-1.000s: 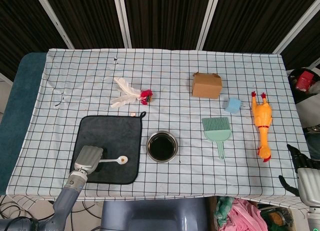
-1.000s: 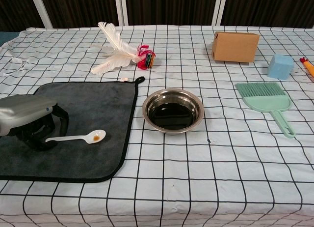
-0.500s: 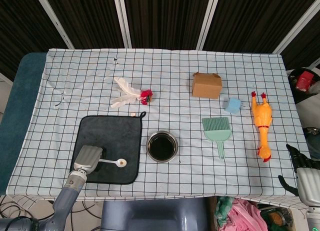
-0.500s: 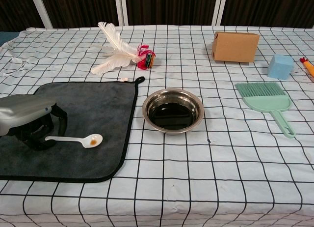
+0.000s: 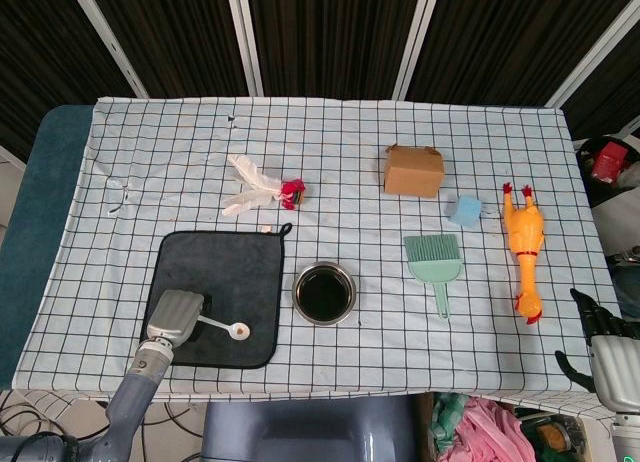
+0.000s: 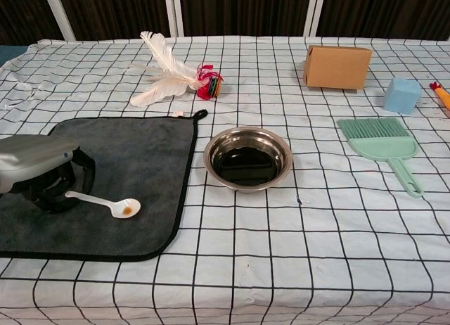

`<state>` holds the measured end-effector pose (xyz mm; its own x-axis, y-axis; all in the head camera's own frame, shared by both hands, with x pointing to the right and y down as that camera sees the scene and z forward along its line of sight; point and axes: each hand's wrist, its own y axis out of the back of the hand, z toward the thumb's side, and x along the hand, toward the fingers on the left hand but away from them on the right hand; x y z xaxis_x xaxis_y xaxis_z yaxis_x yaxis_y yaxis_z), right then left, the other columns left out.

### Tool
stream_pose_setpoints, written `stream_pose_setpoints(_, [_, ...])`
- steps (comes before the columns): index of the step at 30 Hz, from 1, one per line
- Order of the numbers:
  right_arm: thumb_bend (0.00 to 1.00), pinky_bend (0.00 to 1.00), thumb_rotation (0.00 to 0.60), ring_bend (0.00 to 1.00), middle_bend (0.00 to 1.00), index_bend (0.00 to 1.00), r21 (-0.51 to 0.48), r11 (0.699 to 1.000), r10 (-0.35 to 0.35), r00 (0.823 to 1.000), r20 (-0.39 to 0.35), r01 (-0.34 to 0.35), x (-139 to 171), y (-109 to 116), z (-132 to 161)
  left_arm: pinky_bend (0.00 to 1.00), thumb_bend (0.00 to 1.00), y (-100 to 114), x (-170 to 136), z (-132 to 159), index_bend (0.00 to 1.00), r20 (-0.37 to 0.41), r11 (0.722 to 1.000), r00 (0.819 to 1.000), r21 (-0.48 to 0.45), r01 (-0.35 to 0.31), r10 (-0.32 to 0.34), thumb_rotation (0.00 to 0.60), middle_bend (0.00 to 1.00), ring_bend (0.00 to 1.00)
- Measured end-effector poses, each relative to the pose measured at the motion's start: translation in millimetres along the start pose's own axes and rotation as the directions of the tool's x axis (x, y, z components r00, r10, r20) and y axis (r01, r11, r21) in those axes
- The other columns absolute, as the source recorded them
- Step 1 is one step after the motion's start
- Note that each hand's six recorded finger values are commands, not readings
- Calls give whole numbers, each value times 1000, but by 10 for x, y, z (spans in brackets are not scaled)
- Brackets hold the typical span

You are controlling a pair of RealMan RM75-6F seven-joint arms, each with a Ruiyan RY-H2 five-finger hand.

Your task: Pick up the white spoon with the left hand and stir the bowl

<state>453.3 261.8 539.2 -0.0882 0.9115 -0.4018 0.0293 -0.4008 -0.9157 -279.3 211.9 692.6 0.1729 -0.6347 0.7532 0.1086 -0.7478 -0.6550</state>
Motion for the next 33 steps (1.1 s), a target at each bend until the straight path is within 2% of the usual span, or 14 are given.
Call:
stream_pose_setpoints(20, [221,256,600,186,113,0,3,1000,-4,1000,2,4,-10,6,-10,831,497,25,17,-29,605,-12,999,999,-14,-30,30,600,890,836])
stream_pose_setpoints(29, [221,256,600,186,113,0,2,1000,-2,1000,2,2,-7,8,-14,831,508,188,-10,-79,618,-18,996,997,-46,-78,77,600,897,839])
stream_pose_setpoints(33, [221,256,600,186,113,0,-4,1000,3,1000,4,-3,-8,9,-23,831,508,349,-21,-82,630,-16,993,993,-39,-113,113,600,903,847])
